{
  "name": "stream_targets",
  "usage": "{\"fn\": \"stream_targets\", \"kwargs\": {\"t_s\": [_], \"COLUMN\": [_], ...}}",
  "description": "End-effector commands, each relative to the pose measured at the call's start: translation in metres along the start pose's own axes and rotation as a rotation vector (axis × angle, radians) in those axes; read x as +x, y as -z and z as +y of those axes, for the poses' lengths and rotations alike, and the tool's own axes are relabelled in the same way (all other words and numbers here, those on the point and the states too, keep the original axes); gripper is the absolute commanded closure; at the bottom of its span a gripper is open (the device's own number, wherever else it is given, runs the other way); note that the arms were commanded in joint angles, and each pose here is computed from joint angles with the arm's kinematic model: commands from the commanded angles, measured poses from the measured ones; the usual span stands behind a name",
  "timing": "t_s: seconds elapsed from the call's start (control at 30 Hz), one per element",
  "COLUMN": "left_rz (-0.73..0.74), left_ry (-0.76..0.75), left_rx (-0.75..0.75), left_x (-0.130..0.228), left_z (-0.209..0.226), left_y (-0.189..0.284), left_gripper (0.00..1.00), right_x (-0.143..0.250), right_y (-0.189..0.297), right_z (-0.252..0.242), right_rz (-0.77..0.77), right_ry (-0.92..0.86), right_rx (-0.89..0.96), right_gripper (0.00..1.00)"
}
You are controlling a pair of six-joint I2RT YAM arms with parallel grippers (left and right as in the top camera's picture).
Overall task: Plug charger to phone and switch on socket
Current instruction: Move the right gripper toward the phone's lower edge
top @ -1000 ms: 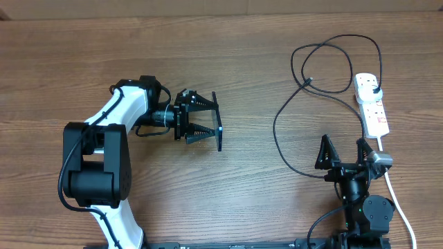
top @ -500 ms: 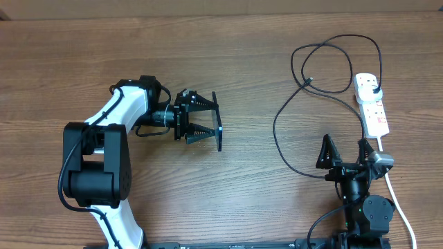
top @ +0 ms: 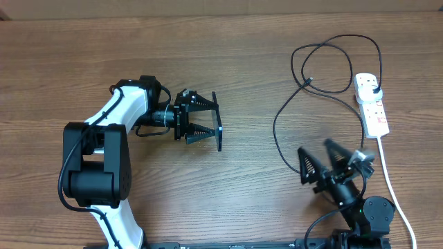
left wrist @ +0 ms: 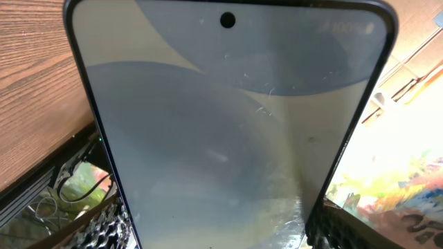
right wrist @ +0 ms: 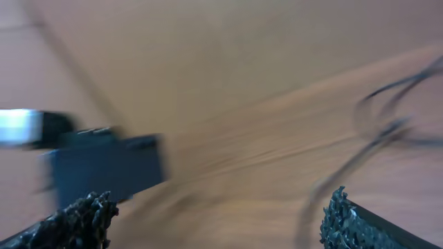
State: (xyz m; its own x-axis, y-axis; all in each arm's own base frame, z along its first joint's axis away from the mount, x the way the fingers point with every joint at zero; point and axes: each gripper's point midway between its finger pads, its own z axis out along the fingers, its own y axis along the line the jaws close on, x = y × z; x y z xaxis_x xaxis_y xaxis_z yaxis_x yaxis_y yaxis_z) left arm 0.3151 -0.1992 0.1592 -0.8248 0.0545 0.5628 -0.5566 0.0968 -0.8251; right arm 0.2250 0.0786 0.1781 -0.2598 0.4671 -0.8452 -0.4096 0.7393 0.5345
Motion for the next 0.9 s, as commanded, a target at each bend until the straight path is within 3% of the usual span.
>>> {"fn": "stream_targets", "kwargs": {"t_s": [0.0, 0.1, 0.23, 0.43, 0.57, 0.87], "left_rz": [0.019, 0.019, 0.019, 0.019, 0.019, 0.019], "left_ry": [0.015, 0.015, 0.014, 0.015, 0.015, 0.014], "left_rx": [0.058, 0.058, 0.057, 0.057, 0.057, 0.057], "left_x": [0.001, 0.001, 0.001, 0.001, 0.001, 0.001], "left_z": [-0.008, -0.008, -0.008, -0.008, -0.008, -0.008], "left_y": [0.000, 0.000, 0.000, 0.000, 0.000, 0.000], "left_gripper": [0.43, 0.43, 0.43, 0.43, 0.43, 0.43], "right_x": [0.020, 0.017, -0.001, -0.029, -0.035, -0.075], "right_y": [0.004, 0.004, 0.009, 0.016, 0.011, -0.013], "right_z": [0.031, 0.031, 0.056, 0.078, 0.077, 0.092], "right_rz": [0.130, 0.127, 0.078, 0.046, 0.104, 0.277], "right_ry": [-0.230, -0.344, -0.225, -0.196, -0.258, -0.197], "right_rx": [-0.172, -0.164, -0.285, -0.304, -0.239, -0.164], "right_gripper": [0.00, 0.00, 0.00, 0.00, 0.00, 0.01]}}
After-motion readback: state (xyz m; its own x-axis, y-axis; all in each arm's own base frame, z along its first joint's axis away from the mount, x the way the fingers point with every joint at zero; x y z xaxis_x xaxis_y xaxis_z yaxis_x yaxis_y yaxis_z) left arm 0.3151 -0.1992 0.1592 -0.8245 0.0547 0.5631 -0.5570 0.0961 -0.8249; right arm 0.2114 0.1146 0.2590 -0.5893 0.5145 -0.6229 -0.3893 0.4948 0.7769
